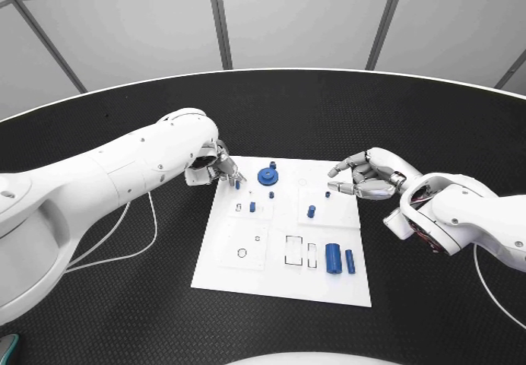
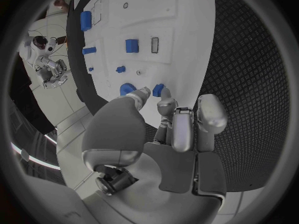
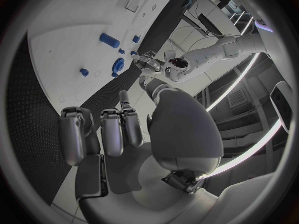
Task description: Assemble the parts on the task board
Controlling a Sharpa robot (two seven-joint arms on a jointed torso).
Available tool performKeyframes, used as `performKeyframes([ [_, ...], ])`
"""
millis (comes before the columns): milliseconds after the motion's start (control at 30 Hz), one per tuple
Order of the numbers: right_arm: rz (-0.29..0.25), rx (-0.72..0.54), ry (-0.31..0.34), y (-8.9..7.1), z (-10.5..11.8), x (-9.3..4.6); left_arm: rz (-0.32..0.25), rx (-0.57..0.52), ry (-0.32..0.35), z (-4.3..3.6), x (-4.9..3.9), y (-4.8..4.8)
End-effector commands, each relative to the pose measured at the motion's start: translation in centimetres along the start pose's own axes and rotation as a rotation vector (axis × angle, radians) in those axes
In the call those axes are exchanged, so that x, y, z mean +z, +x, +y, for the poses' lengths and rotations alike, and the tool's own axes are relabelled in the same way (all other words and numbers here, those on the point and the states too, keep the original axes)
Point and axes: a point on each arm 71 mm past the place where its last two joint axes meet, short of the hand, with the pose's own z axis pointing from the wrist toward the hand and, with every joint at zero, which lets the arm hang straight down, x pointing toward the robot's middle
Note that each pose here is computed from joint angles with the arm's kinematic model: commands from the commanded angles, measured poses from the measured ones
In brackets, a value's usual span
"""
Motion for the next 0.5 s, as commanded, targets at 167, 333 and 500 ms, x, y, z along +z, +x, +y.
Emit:
performKeyframes([
  [167, 0.001, 0.0, 0.0, 0.01, 0.01, 0.0, 0.008, 0.003, 0.0, 0.08, 0.03, 0.01],
  [333, 0.001, 0.0, 0.0, 0.01, 0.01, 0.0, 0.011, 0.004, 0.001, 0.11, 0.05, 0.0],
  [500, 0.001, 0.0, 0.0, 0.0, 0.0, -0.01, 0.018, -0.006, 0.007, 0.12, 0.08, 0.01],
])
